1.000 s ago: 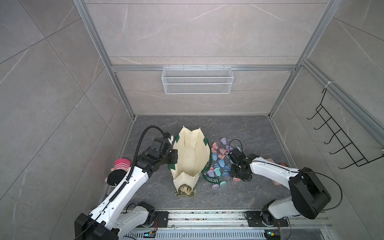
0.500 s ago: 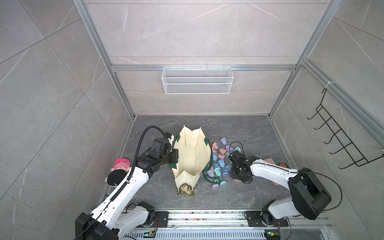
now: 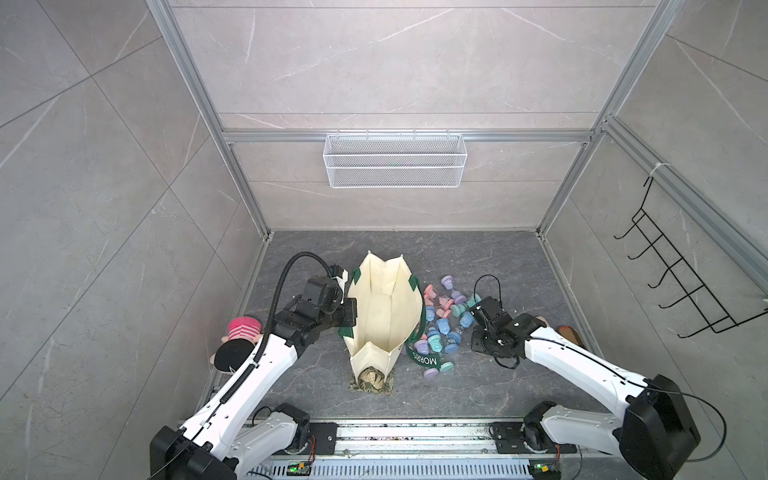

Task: Put the hourglass into the canvas bag
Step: Pick up the hourglass from the center of the board, then place the hourglass in the canvas bag.

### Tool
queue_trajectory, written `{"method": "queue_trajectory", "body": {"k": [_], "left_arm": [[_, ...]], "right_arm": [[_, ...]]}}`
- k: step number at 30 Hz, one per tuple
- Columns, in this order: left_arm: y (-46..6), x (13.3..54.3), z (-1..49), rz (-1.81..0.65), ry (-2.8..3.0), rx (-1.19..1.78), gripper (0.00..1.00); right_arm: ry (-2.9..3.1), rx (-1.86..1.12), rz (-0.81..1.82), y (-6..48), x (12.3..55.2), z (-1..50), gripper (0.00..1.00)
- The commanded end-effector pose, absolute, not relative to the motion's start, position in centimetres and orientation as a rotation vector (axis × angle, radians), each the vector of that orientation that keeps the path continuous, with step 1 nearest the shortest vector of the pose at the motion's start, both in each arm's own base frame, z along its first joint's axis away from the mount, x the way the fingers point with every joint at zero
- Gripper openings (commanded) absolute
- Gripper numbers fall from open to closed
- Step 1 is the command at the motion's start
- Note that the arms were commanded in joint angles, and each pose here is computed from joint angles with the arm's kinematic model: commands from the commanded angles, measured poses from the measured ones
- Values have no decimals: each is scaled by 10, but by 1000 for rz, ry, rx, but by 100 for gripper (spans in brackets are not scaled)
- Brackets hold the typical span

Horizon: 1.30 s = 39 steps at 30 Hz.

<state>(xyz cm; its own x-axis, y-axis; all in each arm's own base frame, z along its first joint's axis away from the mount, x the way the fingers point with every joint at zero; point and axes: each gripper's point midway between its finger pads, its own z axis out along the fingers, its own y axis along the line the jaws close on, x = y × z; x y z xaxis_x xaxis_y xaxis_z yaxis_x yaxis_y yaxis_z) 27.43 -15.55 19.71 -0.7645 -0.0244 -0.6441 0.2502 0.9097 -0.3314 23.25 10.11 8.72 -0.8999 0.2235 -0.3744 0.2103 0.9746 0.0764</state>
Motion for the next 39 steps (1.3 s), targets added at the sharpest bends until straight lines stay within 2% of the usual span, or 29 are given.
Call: {"method": "queue_trajectory", "body": {"k": [1,10,19,30,39], "left_arm": [[-157,282,210,-554,2320,127,0],[-159,282,211,-574,2316,128,0],[-161,281,212,-587,2315,132,0],[-161,279,214,-599,2306,136,0],[-161,276,220,-617,2284,135,0]], "right_arm": [[2658,275,81,102,239,123,0],[2388,179,407,144,255,240,0],[2189,-26,680,221,250,324,0],[2140,-315,723,352,227,352,0],[2190,-365,751,407,227,325,0]]}}
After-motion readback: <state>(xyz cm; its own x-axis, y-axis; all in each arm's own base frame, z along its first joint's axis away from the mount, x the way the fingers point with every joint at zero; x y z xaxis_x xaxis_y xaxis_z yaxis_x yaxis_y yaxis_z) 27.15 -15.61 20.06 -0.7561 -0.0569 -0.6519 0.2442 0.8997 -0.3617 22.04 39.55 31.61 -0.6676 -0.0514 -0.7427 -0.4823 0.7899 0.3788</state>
